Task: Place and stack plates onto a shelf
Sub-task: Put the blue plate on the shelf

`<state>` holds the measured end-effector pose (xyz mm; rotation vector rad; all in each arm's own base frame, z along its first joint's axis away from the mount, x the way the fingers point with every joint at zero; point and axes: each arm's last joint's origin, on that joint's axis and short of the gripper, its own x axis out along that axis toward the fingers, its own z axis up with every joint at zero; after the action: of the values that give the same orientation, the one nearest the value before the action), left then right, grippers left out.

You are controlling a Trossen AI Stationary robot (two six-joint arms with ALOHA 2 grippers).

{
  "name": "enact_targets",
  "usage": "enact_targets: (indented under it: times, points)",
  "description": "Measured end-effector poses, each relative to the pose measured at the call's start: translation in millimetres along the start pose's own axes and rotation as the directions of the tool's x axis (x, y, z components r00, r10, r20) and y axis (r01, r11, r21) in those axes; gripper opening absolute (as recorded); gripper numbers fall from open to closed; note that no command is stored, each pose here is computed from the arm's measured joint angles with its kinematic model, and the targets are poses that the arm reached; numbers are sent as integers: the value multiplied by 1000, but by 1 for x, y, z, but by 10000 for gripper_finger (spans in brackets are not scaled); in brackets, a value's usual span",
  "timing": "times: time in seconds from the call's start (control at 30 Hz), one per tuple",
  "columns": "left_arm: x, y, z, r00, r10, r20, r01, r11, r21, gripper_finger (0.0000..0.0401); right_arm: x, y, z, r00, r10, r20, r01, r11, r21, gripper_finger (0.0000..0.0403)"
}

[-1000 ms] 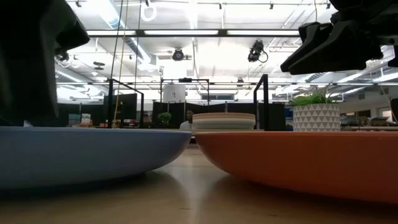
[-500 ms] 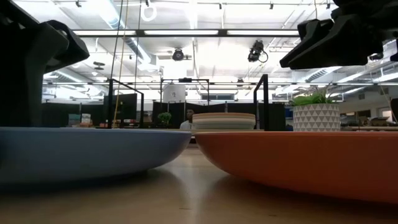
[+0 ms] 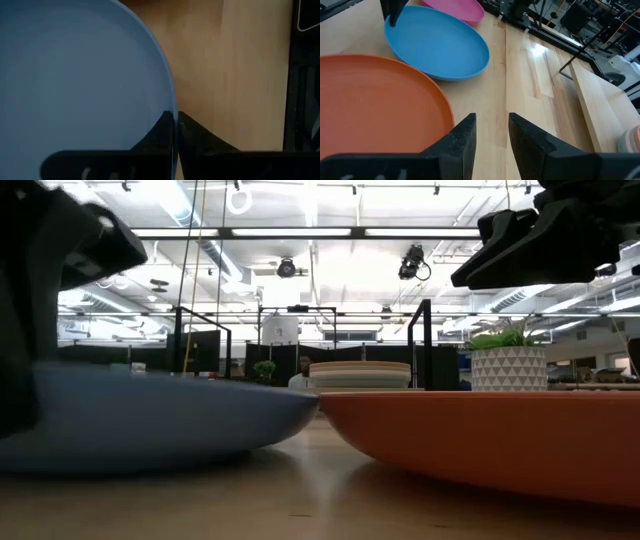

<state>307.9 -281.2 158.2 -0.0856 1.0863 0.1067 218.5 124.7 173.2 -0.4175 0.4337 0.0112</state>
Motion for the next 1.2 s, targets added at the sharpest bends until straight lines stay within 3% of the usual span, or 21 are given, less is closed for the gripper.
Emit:
enact_targets:
  times: [0.47, 0.83, 1.2]
  points:
    - [-39, 26, 26, 987, 86, 133, -92, 995, 42, 14, 0, 0, 0, 1000, 6, 0, -6, 1000, 2, 120]
    - [-36, 45, 39, 981, 147, 123, -160, 982, 98, 14, 0, 1, 0, 1000, 29, 2, -29, 1000, 13, 120]
    - [-72, 67, 52, 963, 191, 187, -216, 969, 119, 13, 0, 1, 0, 999, 44, 3, -44, 999, 26, 120]
